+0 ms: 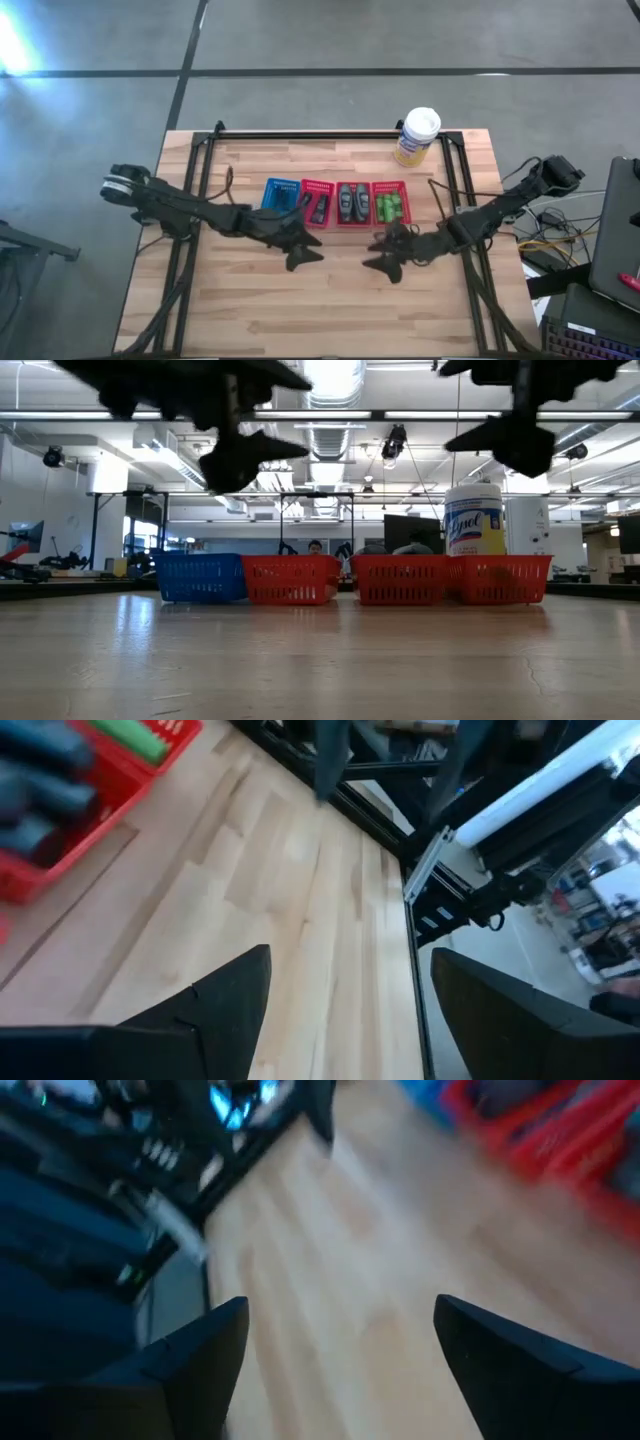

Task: Pick & Place Travel size toiletries
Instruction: Return to Home Position

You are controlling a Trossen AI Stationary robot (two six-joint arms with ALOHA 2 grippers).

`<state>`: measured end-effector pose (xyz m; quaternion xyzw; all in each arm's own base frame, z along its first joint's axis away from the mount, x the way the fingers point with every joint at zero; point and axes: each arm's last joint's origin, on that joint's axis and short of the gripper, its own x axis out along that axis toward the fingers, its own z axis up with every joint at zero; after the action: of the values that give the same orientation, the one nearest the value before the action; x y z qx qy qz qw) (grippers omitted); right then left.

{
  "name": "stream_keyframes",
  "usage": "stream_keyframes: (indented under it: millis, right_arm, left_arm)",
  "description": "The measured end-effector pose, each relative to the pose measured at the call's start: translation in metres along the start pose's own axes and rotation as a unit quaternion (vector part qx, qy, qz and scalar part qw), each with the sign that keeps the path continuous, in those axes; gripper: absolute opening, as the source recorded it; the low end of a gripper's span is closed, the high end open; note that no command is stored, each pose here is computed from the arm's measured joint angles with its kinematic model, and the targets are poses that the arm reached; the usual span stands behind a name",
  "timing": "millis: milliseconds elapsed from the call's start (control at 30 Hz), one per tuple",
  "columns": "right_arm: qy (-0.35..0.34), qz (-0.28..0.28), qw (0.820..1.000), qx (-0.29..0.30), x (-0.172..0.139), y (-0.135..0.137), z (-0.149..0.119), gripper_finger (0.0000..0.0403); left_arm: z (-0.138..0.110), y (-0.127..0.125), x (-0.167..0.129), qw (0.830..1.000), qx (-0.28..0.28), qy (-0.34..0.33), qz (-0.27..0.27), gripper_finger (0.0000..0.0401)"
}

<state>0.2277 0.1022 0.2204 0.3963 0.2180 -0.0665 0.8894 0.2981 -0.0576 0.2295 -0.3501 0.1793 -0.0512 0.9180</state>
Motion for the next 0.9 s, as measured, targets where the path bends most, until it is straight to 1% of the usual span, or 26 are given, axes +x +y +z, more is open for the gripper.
stream_keyframes:
  millis: [100, 200, 233, 300, 333, 367, 467, 567, 633, 733, 900]
  right_arm:
    - [-0.043, -0.033, 0.998, -0.031, 0.005, -0.009, 0.015, 0.0302]
    - [-0.066, -0.059, 0.995, -0.055, 0.008, -0.018, 0.031, 0.0292]
    - [-0.062, -0.059, 0.995, -0.046, 0.007, -0.019, 0.036, 0.0289]
    - [-0.059, -0.049, 0.997, 0.006, 0.004, -0.021, 0.047, 0.0282]
    - [-0.068, -0.049, 0.996, 0.017, 0.003, -0.023, 0.054, 0.0279]
    - [-0.078, -0.047, 0.996, 0.02, 0.001, -0.023, 0.06, 0.0276]
    - [-0.108, -0.046, 0.993, -0.005, -0.01, -0.026, 0.077, 0.0268]
    - [-0.137, -0.045, 0.99, -0.002, -0.023, -0.033, 0.089, 0.0259]
    - [-0.16, -0.047, 0.986, -0.003, -0.032, -0.038, 0.096, 0.0253]
    - [-0.192, -0.051, 0.98, -0.011, -0.047, -0.046, 0.102, 0.0245]
    - [-0.23, -0.053, 0.972, -0.012, -0.071, -0.063, 0.099, 0.0233]
  left_arm:
    - [-0.01, 0.013, -0.015, 1.0, -0.006, -0.013, -0.01, 0.028]
    - [-0.011, 0.021, -0.039, 0.999, 0.001, -0.03, -0.016, 0.028]
    - [-0.011, 0.022, -0.049, 0.999, 0.008, -0.04, -0.02, 0.028]
    - [-0.008, 0.026, -0.069, 0.997, 0.019, -0.066, -0.025, 0.028]
    - [-0.007, 0.028, -0.08, 0.996, 0.023, -0.081, -0.029, 0.028]
    - [-0.006, 0.031, -0.091, 0.994, 0.028, -0.098, -0.029, 0.028]
    - [-0.004, 0.04, -0.122, 0.988, 0.04, -0.148, -0.024, 0.028]
    - [-0.008, 0.053, -0.145, 0.984, 0.035, -0.177, -0.002, 0.028]
    - [-0.013, 0.062, -0.157, 0.982, 0.031, -0.187, 0.011, 0.028]
    - [-0.021, 0.072, -0.169, 0.981, 0.029, -0.192, 0.015, 0.028]
    - [-0.028, 0.082, -0.182, 0.976, 0.027, -0.216, 0.026, 0.028]
